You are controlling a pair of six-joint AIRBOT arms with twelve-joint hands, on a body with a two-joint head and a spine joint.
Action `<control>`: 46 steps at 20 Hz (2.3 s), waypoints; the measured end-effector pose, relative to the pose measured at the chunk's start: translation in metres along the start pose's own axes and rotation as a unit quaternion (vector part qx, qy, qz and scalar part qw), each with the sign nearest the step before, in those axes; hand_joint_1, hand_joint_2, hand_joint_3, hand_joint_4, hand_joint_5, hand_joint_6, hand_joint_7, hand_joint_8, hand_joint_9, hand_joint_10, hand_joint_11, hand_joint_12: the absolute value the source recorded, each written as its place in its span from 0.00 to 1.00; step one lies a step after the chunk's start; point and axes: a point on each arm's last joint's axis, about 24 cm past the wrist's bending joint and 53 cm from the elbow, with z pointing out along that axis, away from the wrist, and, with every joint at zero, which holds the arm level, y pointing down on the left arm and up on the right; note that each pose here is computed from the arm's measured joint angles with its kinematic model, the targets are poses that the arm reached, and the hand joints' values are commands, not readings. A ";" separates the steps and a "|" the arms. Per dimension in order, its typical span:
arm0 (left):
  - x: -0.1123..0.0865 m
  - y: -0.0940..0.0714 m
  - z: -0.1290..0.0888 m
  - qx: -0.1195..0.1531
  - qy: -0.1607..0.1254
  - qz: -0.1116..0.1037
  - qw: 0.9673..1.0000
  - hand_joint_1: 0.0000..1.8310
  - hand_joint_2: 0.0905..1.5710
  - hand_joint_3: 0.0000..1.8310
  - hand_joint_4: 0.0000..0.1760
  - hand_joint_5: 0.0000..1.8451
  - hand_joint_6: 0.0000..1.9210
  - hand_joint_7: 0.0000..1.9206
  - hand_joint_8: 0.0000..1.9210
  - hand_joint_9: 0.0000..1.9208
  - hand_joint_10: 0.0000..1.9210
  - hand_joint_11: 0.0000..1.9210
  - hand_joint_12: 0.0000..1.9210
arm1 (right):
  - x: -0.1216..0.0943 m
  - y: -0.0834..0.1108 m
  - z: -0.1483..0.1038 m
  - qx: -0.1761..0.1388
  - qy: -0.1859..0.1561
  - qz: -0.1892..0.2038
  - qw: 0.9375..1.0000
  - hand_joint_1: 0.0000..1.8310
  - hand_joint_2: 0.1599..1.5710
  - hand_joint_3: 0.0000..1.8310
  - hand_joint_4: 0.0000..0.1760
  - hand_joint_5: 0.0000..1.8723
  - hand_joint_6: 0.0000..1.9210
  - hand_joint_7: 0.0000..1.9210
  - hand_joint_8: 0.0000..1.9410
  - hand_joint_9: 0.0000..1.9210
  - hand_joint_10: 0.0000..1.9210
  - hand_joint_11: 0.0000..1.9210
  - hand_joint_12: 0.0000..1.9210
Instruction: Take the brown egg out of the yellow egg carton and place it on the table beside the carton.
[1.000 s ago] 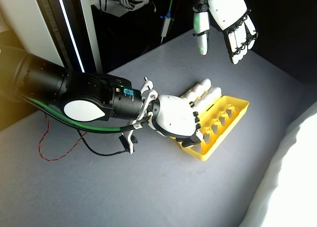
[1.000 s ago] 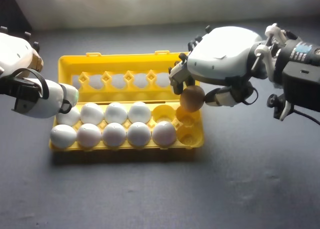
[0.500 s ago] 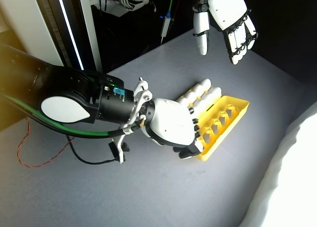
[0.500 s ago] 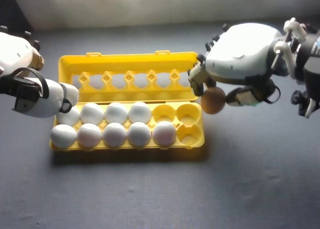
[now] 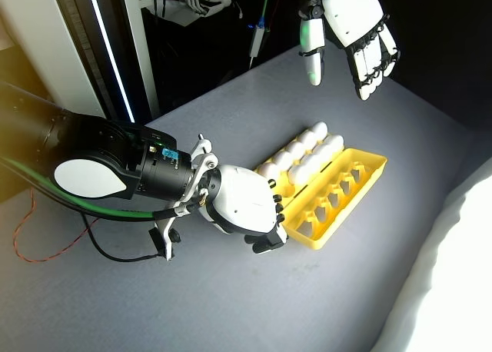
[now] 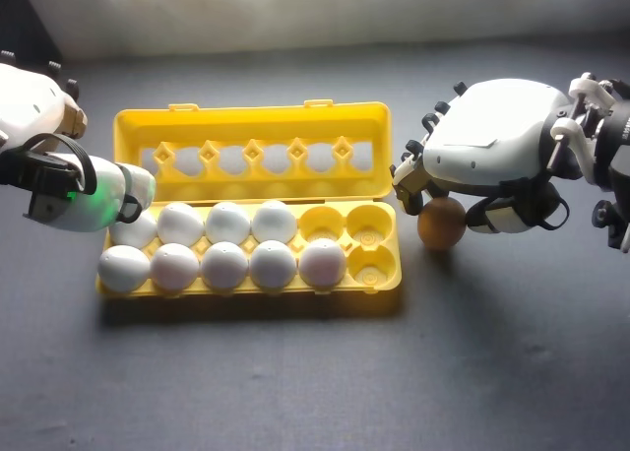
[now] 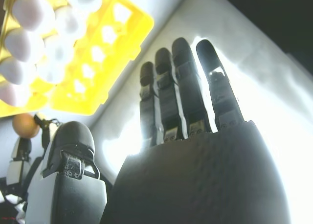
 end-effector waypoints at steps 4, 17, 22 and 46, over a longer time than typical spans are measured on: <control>0.000 0.000 0.000 0.000 0.000 0.000 1.000 0.00 0.80 0.00 0.00 0.22 0.01 0.24 0.00 0.23 0.00 0.01 0.41 | 0.000 0.001 0.001 -0.002 -0.001 -0.006 1.000 0.74 0.74 0.00 0.00 0.40 0.69 0.45 0.60 0.37 0.75 0.28 0.82; -0.001 0.000 0.000 0.001 -0.001 0.000 1.000 0.00 0.82 0.00 0.00 0.19 0.00 0.21 0.00 0.20 0.00 0.00 0.36 | 0.000 0.000 0.003 -0.003 -0.003 -0.008 1.000 0.52 0.71 0.00 0.00 0.28 0.04 0.33 0.02 0.22 0.25 0.01 0.76; -0.001 0.000 0.000 0.001 -0.001 0.000 1.000 0.00 0.81 0.00 0.00 0.22 0.00 0.24 0.00 0.23 0.00 0.00 0.42 | 0.000 0.000 0.003 -0.003 -0.003 -0.008 1.000 0.52 0.71 0.00 0.00 0.28 0.03 0.32 0.01 0.22 0.26 0.01 0.76; -0.001 0.003 0.002 -0.004 0.001 -0.002 1.000 0.00 0.81 0.00 0.00 0.20 0.00 0.22 0.00 0.21 0.00 0.00 0.39 | -0.076 -0.017 -0.120 0.019 -0.082 -0.028 0.996 0.52 0.73 0.00 0.00 0.28 0.01 0.32 0.00 0.20 0.29 0.00 0.77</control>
